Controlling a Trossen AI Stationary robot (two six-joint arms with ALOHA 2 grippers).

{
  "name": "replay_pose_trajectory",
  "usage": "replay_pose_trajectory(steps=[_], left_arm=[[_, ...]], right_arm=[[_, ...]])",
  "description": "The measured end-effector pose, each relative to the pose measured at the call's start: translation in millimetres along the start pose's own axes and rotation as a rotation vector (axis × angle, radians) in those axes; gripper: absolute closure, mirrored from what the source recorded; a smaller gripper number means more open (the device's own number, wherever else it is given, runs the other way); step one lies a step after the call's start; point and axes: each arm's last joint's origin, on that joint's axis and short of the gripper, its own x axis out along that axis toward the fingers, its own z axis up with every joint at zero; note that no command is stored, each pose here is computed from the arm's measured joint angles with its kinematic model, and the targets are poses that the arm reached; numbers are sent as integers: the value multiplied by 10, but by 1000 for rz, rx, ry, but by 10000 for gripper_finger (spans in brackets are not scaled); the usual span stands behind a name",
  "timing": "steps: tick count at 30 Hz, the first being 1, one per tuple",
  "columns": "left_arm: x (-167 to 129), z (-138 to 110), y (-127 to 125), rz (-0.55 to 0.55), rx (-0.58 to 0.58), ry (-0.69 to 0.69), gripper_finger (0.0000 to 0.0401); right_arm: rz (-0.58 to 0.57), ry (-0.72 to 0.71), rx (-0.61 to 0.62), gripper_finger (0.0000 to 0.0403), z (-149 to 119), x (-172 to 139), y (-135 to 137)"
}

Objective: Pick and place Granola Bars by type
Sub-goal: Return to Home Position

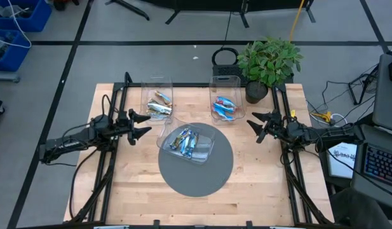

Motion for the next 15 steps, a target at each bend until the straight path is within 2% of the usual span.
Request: replay_pose_trajectory(steps=[15], left_arm=[[0, 1, 0, 0, -1, -1, 91]], right_arm=[[0, 0, 0, 165, 0, 0, 0]])
